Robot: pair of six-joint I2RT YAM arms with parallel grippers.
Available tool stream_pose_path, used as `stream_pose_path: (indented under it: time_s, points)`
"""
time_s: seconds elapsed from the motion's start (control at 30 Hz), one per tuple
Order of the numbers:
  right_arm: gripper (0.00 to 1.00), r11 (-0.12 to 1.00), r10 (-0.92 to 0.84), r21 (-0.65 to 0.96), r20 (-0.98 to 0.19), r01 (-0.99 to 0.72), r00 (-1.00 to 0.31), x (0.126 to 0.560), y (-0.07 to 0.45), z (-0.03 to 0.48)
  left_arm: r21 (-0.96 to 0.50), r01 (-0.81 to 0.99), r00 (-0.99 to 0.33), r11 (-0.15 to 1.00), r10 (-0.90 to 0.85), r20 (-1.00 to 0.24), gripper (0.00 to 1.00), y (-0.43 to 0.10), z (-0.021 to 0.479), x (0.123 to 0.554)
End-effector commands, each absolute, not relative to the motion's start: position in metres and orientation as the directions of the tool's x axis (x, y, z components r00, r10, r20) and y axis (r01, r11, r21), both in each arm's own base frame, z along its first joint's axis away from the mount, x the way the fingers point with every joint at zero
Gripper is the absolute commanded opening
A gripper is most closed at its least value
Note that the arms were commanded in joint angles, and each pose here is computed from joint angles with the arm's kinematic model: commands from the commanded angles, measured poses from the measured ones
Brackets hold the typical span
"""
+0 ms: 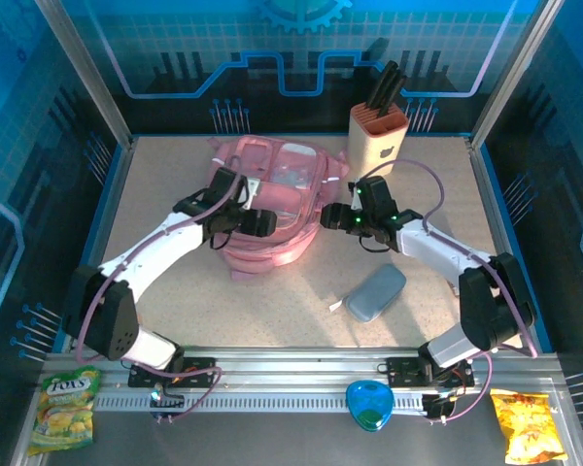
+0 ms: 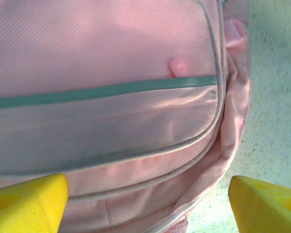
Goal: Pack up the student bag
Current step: Unzip the student bag at the top-center of the table.
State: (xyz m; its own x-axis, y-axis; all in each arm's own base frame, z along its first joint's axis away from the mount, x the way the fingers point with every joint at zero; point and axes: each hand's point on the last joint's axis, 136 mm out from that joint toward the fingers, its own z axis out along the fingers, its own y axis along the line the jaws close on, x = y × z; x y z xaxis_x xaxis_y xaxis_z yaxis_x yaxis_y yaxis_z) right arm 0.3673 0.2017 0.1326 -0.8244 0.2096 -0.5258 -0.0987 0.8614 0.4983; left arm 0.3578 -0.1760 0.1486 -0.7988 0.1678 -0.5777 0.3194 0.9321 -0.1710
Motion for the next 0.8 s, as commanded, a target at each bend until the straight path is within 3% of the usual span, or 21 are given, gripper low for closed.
stream_pose_path:
  time_s: [0.0, 0.17, 0.4, 0.53, 0.77]
  points:
    - [0.76, 0.849, 0.250, 0.522, -0.540, -0.086, -0.804, 0.368, 0.193, 0.142, 0.014, 0.477, -0.728, 0.879, 0.405, -0.553, 0.83, -0.180, 0.135, 0.364]
    - [0.76, 0.846, 0.255, 0.528, -0.529, -0.079, -0.810, 0.366, 0.190, 0.141, 0.154, 0.665, -0.598, 0.731, 0.645, -0.476, 0.80, -0.195, 0.114, 0.364]
    - [0.76, 0.845, 0.273, 0.532, -0.523, -0.059, -0.807, 0.362, 0.186, 0.138, 0.257, 0.769, -0.480, 0.585, 0.795, -0.372, 0.79, -0.194, 0.098, 0.377]
    - [0.77, 0.846, 0.285, 0.531, -0.526, -0.048, -0.801, 0.360, 0.182, 0.139, 0.341, 0.735, -0.505, 0.586, 0.809, -0.301, 0.72, -0.182, 0.098, 0.396]
    - [0.77, 0.844, 0.296, 0.535, -0.529, -0.041, -0.795, 0.360, 0.181, 0.144, 0.346, 0.730, -0.491, 0.590, 0.804, -0.334, 0.55, -0.189, 0.107, 0.402]
